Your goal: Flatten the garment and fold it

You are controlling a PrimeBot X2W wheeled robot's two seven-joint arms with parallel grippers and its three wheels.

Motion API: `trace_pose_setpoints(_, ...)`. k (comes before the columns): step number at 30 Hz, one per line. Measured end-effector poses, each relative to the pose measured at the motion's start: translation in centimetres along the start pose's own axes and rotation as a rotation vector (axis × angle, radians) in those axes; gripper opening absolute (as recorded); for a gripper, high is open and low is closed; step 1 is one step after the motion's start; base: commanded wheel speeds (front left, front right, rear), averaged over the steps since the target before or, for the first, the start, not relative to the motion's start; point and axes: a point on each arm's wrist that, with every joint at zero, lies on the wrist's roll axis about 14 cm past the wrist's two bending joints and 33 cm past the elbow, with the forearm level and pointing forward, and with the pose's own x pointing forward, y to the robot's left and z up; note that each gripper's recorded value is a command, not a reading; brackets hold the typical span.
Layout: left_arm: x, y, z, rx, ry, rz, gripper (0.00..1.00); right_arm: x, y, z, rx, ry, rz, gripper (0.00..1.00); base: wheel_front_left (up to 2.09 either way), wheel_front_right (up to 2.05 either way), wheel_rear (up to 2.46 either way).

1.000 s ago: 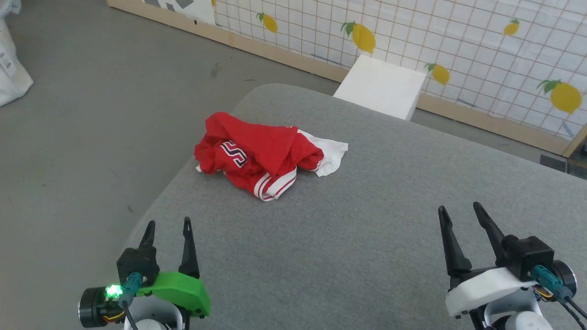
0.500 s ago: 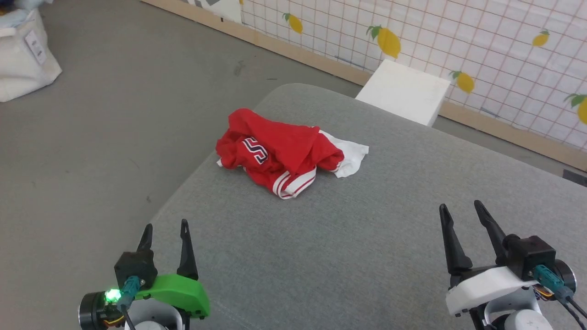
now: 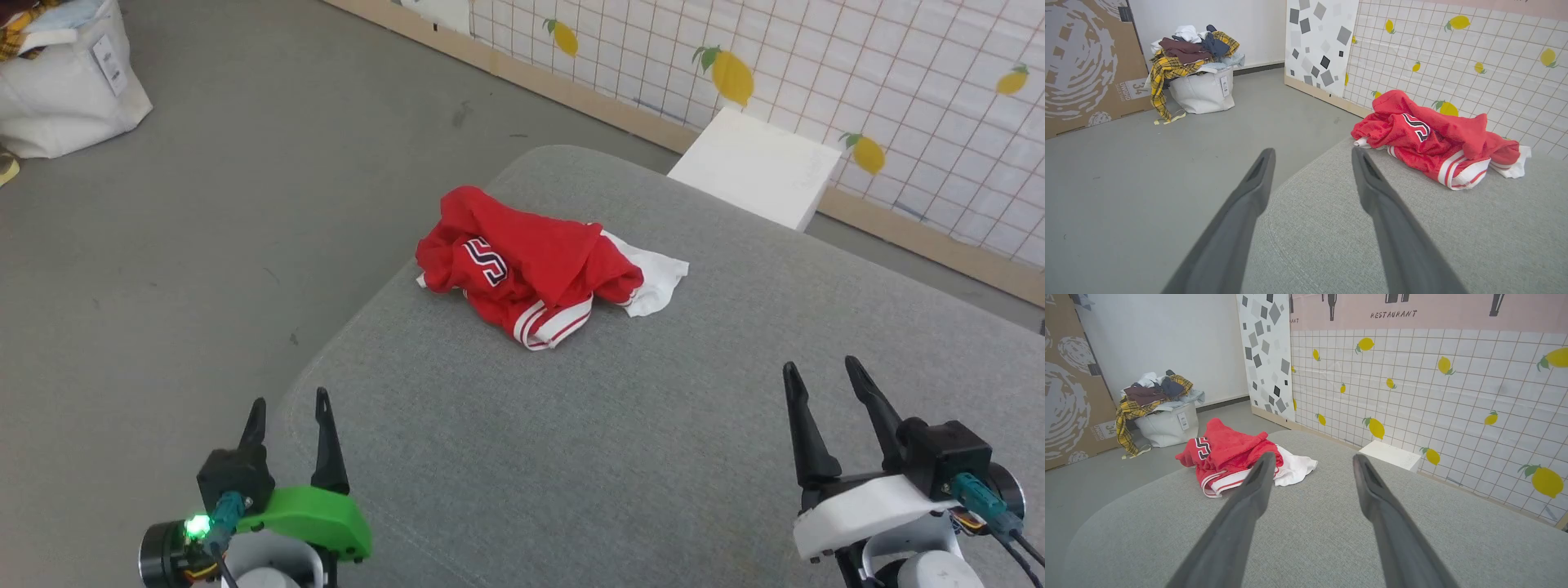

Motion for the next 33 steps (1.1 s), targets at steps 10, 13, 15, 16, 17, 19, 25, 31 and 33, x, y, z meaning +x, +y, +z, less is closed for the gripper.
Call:
trace_pose_setpoints(10,7.7,-5.5,4.7,-0.023,-0.018,-0.167,1.00,1.9,-0.6,0.3,0.017,-0.030,0.002,1.00,0.00,0.00,0.00)
trace_pose_setpoints(13,11.0,-7.8,6.2,-0.040,0.010,-0.228,1.00,2.4,-1.4,0.2,0.023,-0.034,-0.011,1.00,0.00,0.00,0.00)
trace_pose_setpoints(15,13.3,-9.2,6.3,-0.021,0.069,-0.259,1.00,2.6,-2.0,-0.3,0.034,-0.030,-0.021,1.00,0.00,0.00,0.00)
trace_pose_setpoints(16,14.2,-9.8,6.3,-0.020,0.097,-0.269,1.00,2.7,-2.4,-0.5,0.038,-0.030,-0.028,1.00,0.00,0.00,0.00)
trace_pose_setpoints(17,15.2,-10.6,6.1,-0.017,0.132,-0.285,1.00,2.8,-2.8,-0.7,0.043,-0.031,-0.035,1.00,0.00,0.00,0.00)
trace_pose_setpoints(19,17.3,-12.3,5.7,-0.035,0.207,-0.314,1.00,3.3,-3.8,-0.9,0.054,-0.039,-0.055,1.00,0.00,0.00,0.00)
trace_pose_setpoints(25,20.5,-15.9,0.0,-0.084,0.528,-0.351,1.00,3.5,-7.2,-2.4,0.087,-0.045,-0.127,1.00,0.00,0.00,0.00)
trace_pose_setpoints(31,18.8,-16.7,-10.3,0.030,0.901,-0.325,1.00,1.6,-11.5,-5.1,0.113,-0.010,-0.242,1.00,0.00,0.00,0.00)
trace_pose_setpoints(33,17.4,-17.0,-13.4,0.043,1.006,-0.313,1.00,0.7,-12.6,-6.3,0.115,0.019,-0.277,1.00,0.00,0.00,0.00)
